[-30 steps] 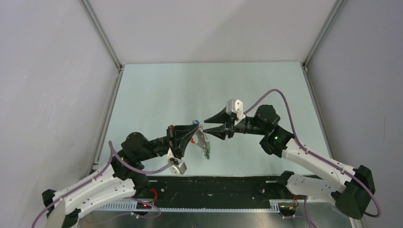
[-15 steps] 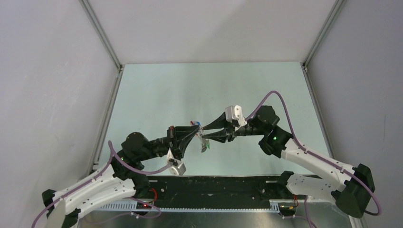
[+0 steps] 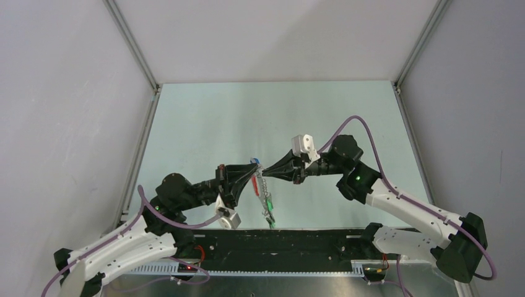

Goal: Remove the keys from the keyring

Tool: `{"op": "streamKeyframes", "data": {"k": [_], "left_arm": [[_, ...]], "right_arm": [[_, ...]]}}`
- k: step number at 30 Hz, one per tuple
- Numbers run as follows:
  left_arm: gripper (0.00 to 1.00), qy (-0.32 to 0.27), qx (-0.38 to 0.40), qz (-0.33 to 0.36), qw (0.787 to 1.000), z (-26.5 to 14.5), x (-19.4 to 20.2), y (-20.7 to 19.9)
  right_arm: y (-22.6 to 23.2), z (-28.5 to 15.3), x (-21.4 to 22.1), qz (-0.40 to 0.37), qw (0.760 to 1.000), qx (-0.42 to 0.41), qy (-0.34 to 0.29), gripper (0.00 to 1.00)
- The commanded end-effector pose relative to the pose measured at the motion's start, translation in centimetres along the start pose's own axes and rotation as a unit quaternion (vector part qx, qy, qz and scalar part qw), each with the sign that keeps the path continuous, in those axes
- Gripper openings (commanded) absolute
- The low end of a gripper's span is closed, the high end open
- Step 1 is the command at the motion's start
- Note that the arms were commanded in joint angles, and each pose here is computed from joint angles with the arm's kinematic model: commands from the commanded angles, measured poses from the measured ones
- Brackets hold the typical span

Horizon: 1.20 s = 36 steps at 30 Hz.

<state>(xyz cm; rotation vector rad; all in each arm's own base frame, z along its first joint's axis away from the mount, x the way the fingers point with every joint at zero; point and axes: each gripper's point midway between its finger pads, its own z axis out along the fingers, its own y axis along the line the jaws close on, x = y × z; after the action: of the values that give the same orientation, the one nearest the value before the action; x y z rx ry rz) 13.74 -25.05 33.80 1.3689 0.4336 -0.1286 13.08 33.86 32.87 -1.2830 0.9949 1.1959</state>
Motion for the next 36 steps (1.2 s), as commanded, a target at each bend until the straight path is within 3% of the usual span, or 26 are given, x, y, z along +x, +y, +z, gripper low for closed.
{"op": "streamKeyframes", "data": {"k": [1,9,15,16,17,18,20,24,29,36], "left_arm": [[0.00,-0.005,-0.068,0.024,0.997,-0.9,-1.3,4.4],[0.00,0.004,-0.062,0.023,0.998,-0.7,-0.8,3.9],[0.00,0.009,-0.059,0.023,0.998,-0.5,-0.4,3.7],[0.00,0.010,-0.060,0.023,0.998,-0.5,-0.4,3.8],[0.00,0.010,-0.060,0.023,0.998,-0.5,-0.4,3.8],[0.00,0.009,-0.061,0.023,0.998,-0.6,-0.5,3.9],[0.00,0.009,-0.061,0.023,0.998,-0.6,-0.4,3.9],[0.00,0.005,-0.059,0.023,0.998,-0.5,-0.6,3.8],[0.00,-0.005,-0.054,0.020,0.998,-0.5,-0.9,3.6],[0.00,-0.017,-0.050,0.019,0.998,-0.5,-1.3,3.5]], "right_arm": [[-0.6,-0.6,-2.3,0.006,1.000,0.013,-0.016,0.00],[-3.4,-1.5,-3.9,0.121,0.987,0.084,-0.063,0.00],[-4.1,-2.7,-6.2,0.241,0.940,0.136,-0.199,0.00],[-4.1,-2.8,-5.5,0.271,0.928,0.146,-0.209,0.05],[-3.8,-2.8,-5.6,0.272,0.928,0.141,-0.214,0.20],[-3.3,-2.7,-5.2,0.265,0.932,0.135,-0.207,0.33],[-2.6,-2.7,-4.7,0.235,0.945,0.132,-0.187,0.47],[-2.2,-3.6,-4.1,0.138,0.968,0.151,-0.148,0.63],[-1.8,-4.3,-3.9,-0.004,0.983,0.146,-0.109,0.62],[-1.2,-2.6,-3.5,-0.081,0.992,0.086,-0.042,0.58]]}}
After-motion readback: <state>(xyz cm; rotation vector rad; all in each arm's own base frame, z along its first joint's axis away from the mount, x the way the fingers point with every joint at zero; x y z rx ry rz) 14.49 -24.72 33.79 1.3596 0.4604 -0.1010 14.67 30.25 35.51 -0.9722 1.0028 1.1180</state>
